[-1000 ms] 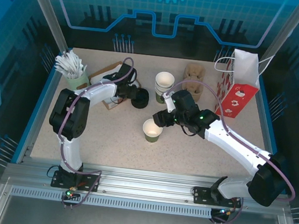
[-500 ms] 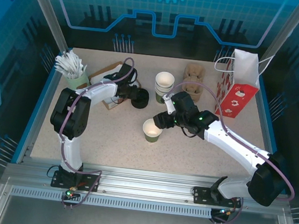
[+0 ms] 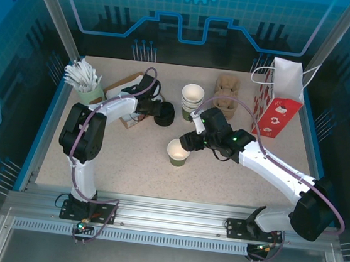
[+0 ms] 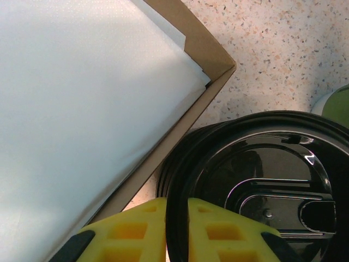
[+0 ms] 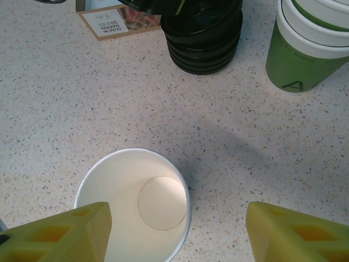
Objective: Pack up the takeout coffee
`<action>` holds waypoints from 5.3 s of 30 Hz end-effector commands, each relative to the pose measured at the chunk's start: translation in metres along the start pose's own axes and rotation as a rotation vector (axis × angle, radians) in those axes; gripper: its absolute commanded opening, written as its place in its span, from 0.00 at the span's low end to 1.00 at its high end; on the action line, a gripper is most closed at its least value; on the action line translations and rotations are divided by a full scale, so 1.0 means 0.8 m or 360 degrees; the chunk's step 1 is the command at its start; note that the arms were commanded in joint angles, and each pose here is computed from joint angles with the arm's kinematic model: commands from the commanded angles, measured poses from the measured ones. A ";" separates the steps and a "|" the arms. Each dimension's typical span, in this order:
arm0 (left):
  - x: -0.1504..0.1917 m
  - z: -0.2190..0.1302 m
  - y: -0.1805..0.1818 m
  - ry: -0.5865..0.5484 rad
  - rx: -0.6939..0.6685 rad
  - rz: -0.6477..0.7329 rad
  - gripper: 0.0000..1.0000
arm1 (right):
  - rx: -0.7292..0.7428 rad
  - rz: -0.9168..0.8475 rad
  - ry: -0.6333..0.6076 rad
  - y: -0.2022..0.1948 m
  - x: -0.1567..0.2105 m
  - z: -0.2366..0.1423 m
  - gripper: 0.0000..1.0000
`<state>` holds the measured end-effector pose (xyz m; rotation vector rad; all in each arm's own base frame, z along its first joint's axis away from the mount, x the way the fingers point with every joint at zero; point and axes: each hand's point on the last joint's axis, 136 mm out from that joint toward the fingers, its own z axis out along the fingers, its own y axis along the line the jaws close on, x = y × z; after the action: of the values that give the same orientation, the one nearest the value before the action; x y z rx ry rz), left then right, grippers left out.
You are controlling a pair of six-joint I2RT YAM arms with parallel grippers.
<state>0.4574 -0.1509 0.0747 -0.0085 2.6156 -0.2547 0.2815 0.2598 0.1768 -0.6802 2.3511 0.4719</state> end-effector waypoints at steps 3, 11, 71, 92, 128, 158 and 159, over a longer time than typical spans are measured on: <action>-0.011 -0.029 -0.014 -0.0072 0.0064 -0.0006 0.15 | 0.0042 0.0016 -0.0037 -0.006 -0.011 -0.022 0.68; -0.020 -0.060 -0.017 -0.0166 0.0098 -0.0024 0.15 | 0.0072 -0.0027 -0.0056 -0.011 -0.028 -0.041 0.69; -0.017 -0.040 -0.008 -0.0142 0.0028 0.0054 0.15 | 0.0085 0.0085 0.0011 -0.027 0.013 -0.034 0.70; -0.017 -0.035 -0.011 -0.0119 0.0044 0.0062 0.16 | 0.0071 0.0097 0.0020 -0.026 0.016 -0.029 0.70; -0.042 -0.253 -0.105 -0.0489 0.1308 -0.0544 0.10 | -0.0471 0.0177 -0.0680 -0.004 -0.124 -0.145 0.75; 0.000 -0.368 -0.162 -0.0445 0.1927 -0.0663 0.05 | -0.1189 0.0017 -0.1070 0.108 -0.226 -0.156 1.00; 0.000 -0.367 -0.163 -0.0444 0.1926 -0.0662 0.05 | -0.1186 0.0019 -0.1066 0.109 -0.227 -0.155 1.00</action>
<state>0.3148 -0.2210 0.3427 -0.2002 1.8066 -1.7172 0.2953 0.3268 0.3830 -0.6645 1.5702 1.3627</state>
